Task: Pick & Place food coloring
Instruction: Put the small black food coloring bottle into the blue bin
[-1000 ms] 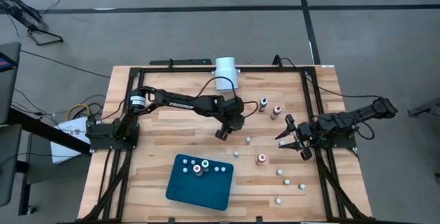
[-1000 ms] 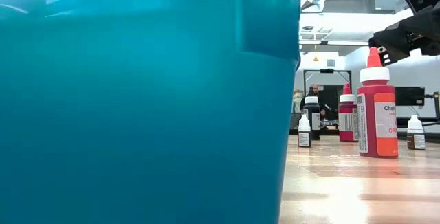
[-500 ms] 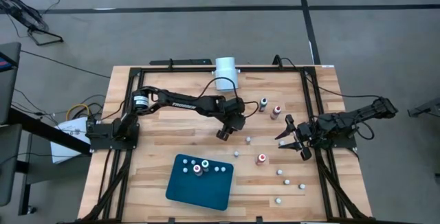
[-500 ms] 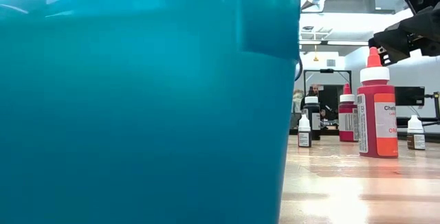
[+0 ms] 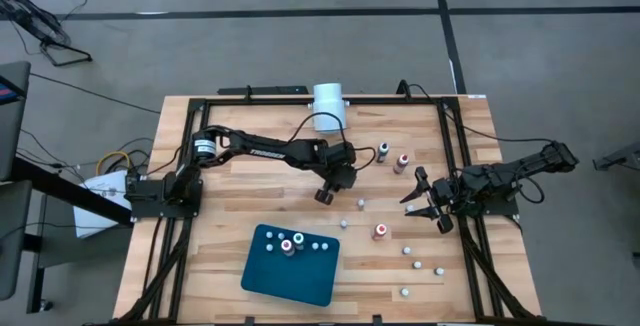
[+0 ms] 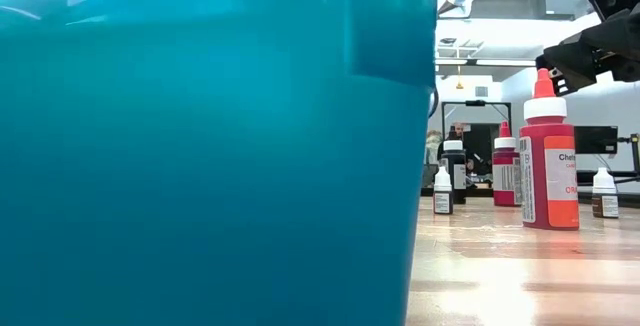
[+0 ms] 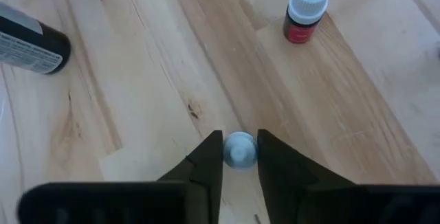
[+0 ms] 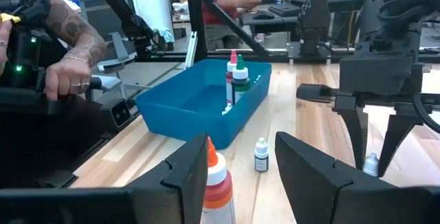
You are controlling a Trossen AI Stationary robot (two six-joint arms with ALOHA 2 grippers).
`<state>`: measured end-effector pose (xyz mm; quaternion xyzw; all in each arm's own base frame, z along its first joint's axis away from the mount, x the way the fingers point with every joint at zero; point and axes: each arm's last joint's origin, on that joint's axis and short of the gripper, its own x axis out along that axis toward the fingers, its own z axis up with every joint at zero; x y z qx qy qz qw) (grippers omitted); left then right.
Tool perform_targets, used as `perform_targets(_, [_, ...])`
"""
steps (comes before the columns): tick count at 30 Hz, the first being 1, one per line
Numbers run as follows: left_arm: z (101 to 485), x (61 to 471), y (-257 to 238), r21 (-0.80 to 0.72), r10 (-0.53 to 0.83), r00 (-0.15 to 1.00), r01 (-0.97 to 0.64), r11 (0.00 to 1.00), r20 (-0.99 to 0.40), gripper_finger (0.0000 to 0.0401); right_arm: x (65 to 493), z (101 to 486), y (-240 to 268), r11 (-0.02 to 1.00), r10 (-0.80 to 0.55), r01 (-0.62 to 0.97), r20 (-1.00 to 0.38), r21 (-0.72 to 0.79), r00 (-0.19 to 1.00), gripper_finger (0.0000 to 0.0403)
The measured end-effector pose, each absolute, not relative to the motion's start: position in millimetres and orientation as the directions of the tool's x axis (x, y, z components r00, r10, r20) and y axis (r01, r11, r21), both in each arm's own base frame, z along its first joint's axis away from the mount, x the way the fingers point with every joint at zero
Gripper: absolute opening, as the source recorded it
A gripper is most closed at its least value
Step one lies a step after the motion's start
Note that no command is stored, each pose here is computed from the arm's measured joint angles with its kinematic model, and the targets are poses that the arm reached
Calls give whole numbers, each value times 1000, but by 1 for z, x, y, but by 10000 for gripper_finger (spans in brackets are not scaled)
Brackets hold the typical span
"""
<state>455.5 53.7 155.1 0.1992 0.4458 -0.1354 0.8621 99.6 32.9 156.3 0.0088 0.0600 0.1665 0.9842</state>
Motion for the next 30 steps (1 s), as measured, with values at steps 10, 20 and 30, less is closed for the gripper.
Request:
perform_targets(10, [172, 453, 41, 257, -17, 585, 382, 887, -811, 67, 100, 156, 33, 944, 329, -326, -115, 37, 937, 159])
perform_targets(20, [227, 435, 7, 273, -58, 625, 420, 865, -778, 56, 100, 156, 33, 945, 328, -326, -115, 37, 938, 159])
perform_targets(30, [273, 396, -62, 298, -94, 587, 535, 791, -804, 61, 100, 156, 33, 945, 328, -326, -115, 37, 938, 159])
